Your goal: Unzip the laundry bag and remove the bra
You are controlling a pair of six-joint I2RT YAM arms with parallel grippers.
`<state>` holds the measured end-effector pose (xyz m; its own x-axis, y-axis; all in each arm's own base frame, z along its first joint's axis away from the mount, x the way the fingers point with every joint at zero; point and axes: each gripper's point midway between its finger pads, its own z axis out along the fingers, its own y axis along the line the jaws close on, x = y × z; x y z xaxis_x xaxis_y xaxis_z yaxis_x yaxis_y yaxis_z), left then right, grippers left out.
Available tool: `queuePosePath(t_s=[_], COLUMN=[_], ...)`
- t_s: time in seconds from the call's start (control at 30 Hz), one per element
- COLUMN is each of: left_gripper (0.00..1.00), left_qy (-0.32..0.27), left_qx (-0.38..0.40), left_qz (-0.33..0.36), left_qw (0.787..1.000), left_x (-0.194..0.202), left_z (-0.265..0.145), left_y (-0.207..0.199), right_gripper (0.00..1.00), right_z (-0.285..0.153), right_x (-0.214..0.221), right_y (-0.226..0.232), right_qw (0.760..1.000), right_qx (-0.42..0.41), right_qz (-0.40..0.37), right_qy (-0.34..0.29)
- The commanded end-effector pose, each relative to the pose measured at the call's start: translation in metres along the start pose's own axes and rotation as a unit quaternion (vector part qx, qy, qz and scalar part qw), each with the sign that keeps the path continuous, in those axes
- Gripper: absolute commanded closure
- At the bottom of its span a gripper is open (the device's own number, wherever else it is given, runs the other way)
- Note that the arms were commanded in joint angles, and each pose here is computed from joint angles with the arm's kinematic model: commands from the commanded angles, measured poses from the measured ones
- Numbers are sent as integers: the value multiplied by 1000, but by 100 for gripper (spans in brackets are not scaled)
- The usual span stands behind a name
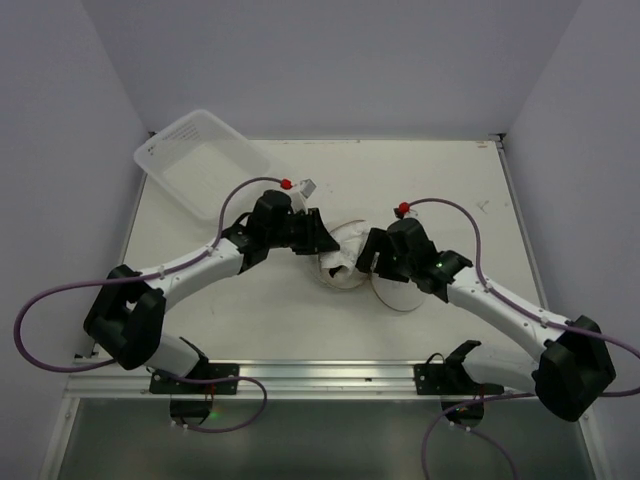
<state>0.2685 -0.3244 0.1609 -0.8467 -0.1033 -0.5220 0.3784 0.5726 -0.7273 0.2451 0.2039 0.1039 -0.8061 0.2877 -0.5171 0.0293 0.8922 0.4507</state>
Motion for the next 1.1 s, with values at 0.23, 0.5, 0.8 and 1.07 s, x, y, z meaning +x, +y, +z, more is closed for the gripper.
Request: queuePosePath(t_s=[0.23,0.5,0.8,1.07], left_gripper=[11,10,9,24], left_qy=[-60,-98,-87,-39], left_qx=[-135,-98,-189,-259], left_qz=[59,73,128,143], left_qw=[987,988,970,954], left_x=[-41,-61,-55,-32], left_z=[-31,-34,2,30], left_y=[25,-27,-31,3], right_gripper=[9,9,9,9], right_z=[-58,-66,-61,-53], right_x=[-38,-46,-35,-19], right_y=[23,10,-12,-26], right_qw=[995,992,990,991], right_qx=[-57,-40,-19,-8], right_qz=[-9,23,58,74], right_qy=[-79,-120,-126,-113])
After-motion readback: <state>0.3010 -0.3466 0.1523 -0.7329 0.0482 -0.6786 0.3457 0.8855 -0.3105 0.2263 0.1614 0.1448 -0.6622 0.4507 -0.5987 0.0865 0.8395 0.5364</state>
